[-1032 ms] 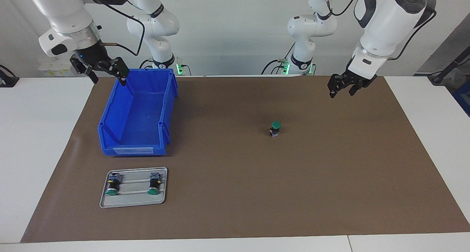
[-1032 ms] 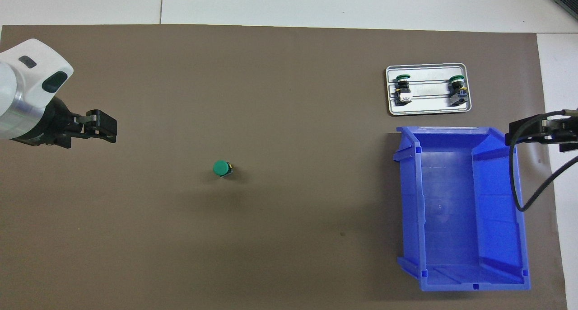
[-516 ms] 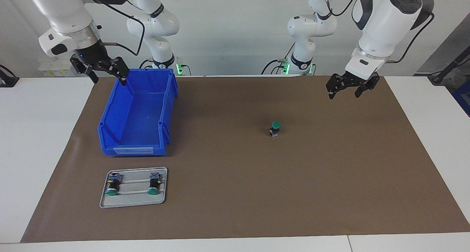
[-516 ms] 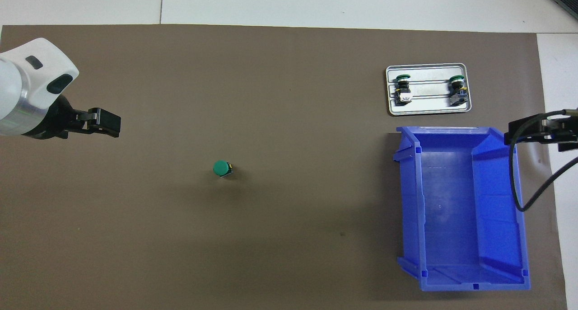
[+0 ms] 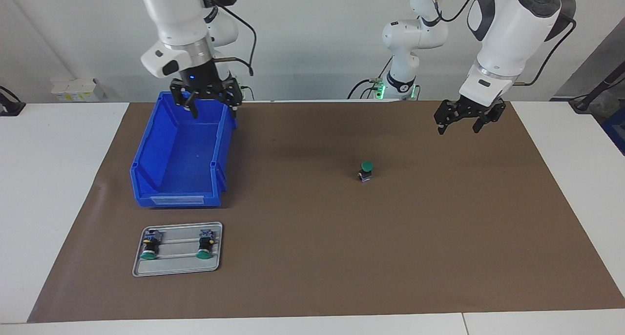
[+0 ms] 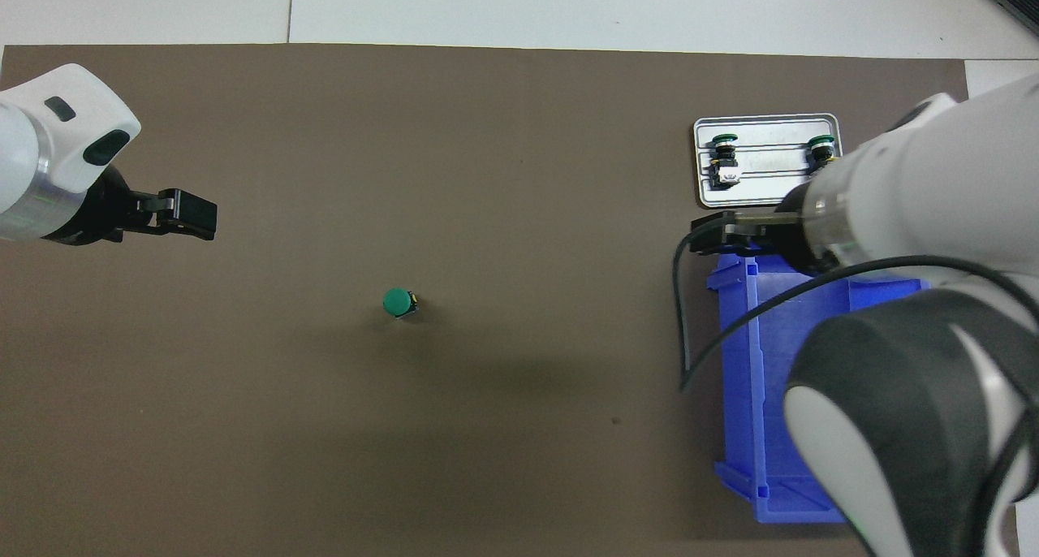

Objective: Place and press button with both arms
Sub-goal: 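Reach the right gripper to the green button and grasp it, then carry the green button with the right gripper toward the blue bin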

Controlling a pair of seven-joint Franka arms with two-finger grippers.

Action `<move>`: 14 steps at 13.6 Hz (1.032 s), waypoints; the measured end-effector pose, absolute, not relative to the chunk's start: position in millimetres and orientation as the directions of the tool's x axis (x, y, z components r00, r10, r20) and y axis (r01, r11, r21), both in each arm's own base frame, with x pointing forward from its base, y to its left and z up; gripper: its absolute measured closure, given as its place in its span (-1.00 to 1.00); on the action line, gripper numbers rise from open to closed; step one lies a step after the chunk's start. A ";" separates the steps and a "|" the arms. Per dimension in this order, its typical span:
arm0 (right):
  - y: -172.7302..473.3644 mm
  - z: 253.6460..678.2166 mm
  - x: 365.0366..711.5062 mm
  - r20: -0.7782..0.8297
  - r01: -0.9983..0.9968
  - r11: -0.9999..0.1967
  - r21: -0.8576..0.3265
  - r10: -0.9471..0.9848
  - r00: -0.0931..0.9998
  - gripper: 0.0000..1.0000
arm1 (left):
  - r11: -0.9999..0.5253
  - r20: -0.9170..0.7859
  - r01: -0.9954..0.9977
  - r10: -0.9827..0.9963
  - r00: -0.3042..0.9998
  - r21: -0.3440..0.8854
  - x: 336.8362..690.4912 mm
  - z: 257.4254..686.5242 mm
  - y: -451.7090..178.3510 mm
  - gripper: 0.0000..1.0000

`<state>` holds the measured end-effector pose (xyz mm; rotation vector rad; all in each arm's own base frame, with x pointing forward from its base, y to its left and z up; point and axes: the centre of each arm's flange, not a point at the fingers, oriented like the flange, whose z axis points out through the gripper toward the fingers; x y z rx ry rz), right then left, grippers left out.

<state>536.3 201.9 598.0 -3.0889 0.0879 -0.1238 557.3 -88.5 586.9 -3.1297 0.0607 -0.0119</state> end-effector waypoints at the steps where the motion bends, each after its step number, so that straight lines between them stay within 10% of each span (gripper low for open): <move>1: 239.9 578.8 537.5 0.098 -0.052 -0.997 -0.065 -0.058 0.993 -1.00 | -0.999 0.007 -0.035 -0.035 0.999 -0.011 557.6 586.9 -86.2 -1.00; 14: 529.4 330.5 490.7 0.285 0.191 -0.960 -0.205 0.129 0.950 -1.00 | -0.999 0.007 -0.031 -0.031 0.999 -0.012 558.0 586.8 -84.0 -1.00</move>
